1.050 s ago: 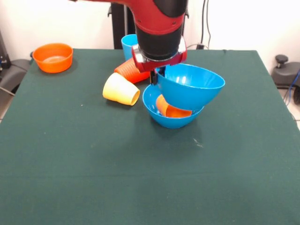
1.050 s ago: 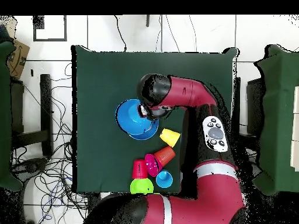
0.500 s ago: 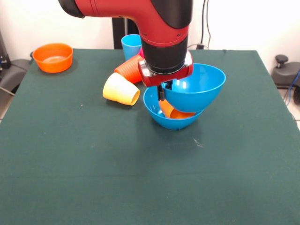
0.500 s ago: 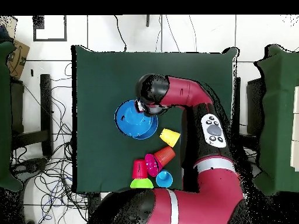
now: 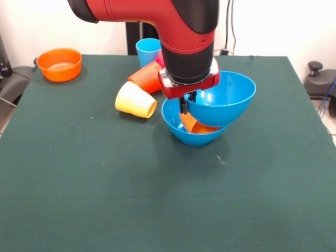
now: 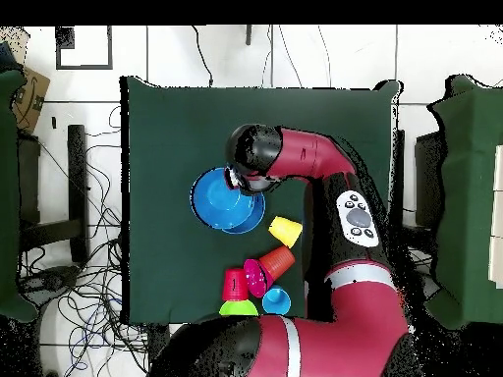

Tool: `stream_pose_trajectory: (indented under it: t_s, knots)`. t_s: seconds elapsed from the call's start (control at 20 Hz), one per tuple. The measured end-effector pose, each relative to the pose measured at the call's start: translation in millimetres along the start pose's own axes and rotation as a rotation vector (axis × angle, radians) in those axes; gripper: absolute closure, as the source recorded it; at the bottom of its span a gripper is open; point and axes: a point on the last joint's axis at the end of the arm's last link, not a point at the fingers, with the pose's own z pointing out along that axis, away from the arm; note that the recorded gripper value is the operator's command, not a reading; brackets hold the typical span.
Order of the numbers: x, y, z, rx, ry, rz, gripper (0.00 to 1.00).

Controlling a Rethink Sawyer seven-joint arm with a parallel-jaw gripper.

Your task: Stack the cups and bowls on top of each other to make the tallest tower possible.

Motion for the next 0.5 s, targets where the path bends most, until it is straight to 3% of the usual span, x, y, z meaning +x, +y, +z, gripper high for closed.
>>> stream_pose_trajectory:
  t_s: [0.5]
  knots:
    - [-5.6,-3.6,-0.8,0.004,-0.010,0.003,1.00]
